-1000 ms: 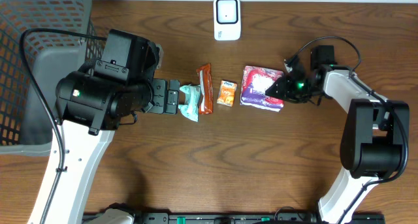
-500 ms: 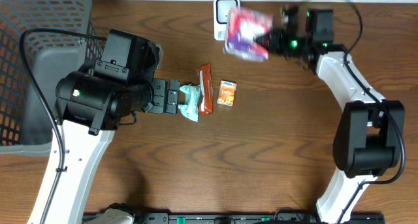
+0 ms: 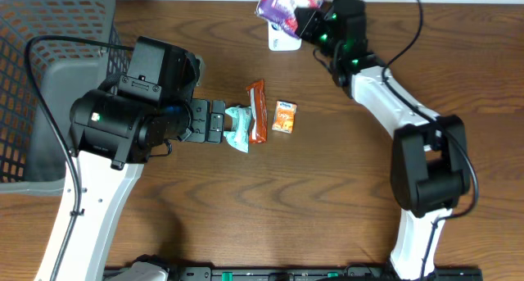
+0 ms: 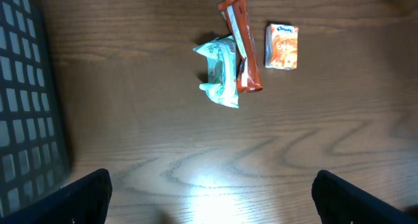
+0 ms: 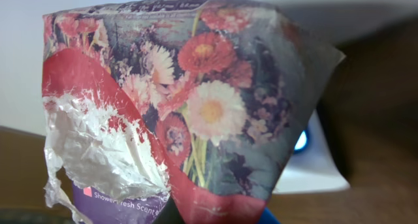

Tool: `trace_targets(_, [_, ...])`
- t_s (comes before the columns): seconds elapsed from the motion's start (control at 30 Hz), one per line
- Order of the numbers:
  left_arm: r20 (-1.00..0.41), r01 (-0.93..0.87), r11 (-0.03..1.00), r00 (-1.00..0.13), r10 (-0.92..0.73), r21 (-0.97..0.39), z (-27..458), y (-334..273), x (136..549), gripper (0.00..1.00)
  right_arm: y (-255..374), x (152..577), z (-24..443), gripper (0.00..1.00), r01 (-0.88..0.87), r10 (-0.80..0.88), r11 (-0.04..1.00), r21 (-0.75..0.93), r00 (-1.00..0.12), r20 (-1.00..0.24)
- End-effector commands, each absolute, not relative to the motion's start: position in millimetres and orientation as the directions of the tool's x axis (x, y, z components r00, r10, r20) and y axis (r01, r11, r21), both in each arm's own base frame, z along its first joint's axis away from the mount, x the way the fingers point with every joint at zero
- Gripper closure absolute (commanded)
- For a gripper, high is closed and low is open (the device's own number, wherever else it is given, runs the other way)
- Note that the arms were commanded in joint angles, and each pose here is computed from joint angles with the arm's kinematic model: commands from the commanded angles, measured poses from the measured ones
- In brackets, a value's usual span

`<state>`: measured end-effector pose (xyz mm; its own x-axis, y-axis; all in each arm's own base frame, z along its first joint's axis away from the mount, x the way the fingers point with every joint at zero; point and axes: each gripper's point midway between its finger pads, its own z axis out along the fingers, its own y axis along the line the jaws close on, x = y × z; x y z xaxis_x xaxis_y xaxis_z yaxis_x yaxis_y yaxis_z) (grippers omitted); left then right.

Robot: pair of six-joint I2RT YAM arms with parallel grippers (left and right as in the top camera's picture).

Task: Scan the item barcode
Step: 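Carry the pink pack right and set it at the table's right edge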

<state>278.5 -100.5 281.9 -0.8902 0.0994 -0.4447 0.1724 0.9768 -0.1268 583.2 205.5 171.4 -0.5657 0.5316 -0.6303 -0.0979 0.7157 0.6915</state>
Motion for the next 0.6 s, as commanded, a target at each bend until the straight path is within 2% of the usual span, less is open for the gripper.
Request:
trace_targets(0.0, [-0.449,0.179,0.976,-0.887,0.105,-0.126,283,-100,278,0.02,182,594,160,0.99,-0.025,0.566,0.733,0.680,-0.533,-0.629])
trace_targets(0.2, [-0.449,0.179,0.976,-0.887,0.105,-0.126,283,-100,278,0.02,107,599,190,0.99,-0.001,0.619,0.689,0.725,-0.519,-0.589])
trace_targets(0.3, [-0.449,0.179,0.976,-0.887,0.105,-0.126,283,-100,278,0.02,13,586,188,0.99,0.220,0.748,0.617,0.755,-0.463,-0.476])
trace_targets(0.43, [-0.449,0.179,0.976,-0.887,0.105,-0.126,283,-100,278,0.02,-71,560,160,0.99,0.429,0.830,0.544,0.722,-0.406,-0.384])
trace_targets(0.57, [-0.449,0.179,0.976,-0.887,0.105,-0.126,283,-100,278,0.02,-143,519,125,0.98,0.674,0.919,0.393,0.626,-0.262,-0.294])
